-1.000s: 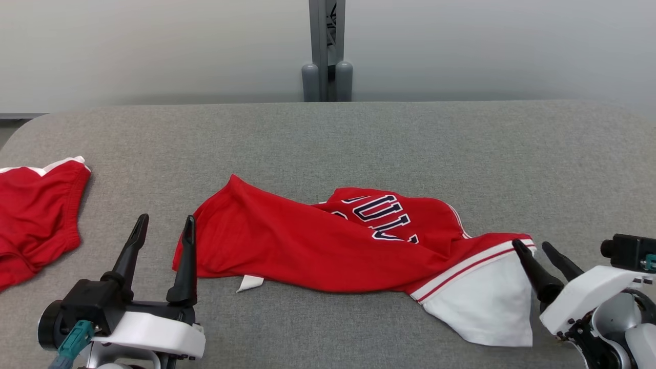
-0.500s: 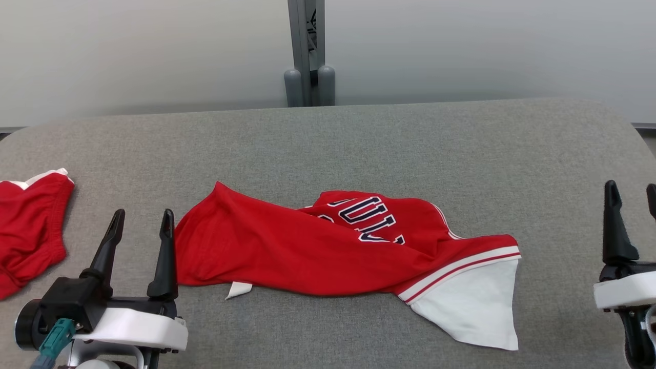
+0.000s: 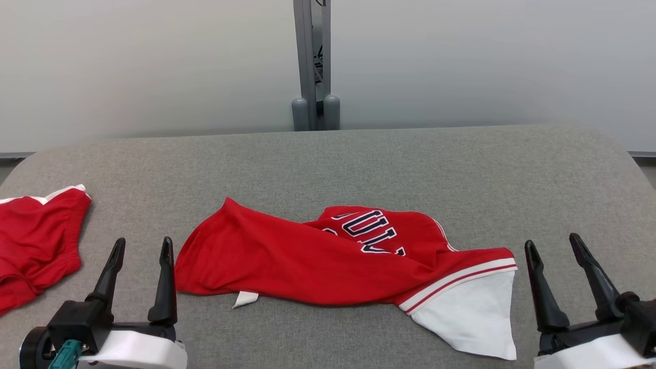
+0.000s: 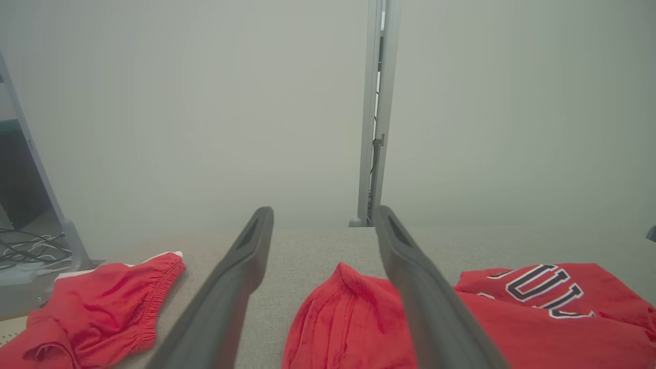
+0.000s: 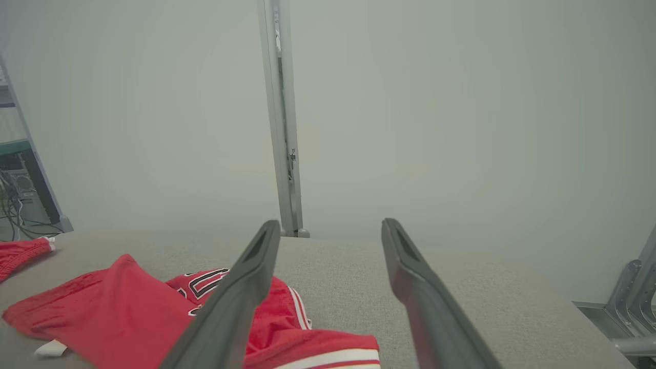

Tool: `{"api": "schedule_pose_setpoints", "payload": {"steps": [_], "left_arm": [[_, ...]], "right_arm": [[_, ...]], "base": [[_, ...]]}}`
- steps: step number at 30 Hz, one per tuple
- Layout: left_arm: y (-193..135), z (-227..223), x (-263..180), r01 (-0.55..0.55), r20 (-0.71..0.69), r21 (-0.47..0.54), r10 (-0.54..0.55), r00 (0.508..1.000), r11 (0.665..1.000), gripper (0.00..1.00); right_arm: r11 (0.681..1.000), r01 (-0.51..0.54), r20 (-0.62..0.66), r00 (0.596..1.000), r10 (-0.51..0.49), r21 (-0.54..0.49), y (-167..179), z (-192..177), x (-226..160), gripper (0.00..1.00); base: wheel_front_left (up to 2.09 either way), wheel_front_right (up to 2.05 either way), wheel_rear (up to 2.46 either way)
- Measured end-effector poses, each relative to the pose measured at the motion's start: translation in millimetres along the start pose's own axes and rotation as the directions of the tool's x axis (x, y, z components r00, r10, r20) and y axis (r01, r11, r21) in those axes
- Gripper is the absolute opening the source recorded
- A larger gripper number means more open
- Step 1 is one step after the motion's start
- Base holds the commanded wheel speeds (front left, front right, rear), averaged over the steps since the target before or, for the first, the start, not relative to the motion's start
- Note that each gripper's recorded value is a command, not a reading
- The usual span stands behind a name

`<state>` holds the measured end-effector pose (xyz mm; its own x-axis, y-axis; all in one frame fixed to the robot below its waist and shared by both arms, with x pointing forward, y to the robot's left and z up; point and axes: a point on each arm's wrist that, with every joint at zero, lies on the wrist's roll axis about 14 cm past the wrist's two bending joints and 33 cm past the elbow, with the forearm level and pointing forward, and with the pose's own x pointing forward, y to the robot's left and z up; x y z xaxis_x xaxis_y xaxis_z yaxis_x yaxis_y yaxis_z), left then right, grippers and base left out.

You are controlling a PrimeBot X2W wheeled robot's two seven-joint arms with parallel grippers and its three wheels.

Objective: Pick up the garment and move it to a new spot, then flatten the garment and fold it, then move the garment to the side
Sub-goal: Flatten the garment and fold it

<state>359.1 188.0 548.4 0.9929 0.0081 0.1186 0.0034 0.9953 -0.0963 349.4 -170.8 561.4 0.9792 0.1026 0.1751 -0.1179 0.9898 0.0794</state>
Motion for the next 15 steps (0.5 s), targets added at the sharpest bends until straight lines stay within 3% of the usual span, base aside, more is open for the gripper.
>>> {"api": "schedule_pose_setpoints", "payload": {"steps": [15], "left_arm": [[4, -2, -11, -0.019, -0.004, -0.001, 0.019, 1.0, 1.0, 1.0]], "right_arm": [[1.0, 0.014, -0.014, 1.0, -0.014, 0.004, 0, 0, -12, 1.0]], "base": [[0.0, 0.0, 0.0]]}}
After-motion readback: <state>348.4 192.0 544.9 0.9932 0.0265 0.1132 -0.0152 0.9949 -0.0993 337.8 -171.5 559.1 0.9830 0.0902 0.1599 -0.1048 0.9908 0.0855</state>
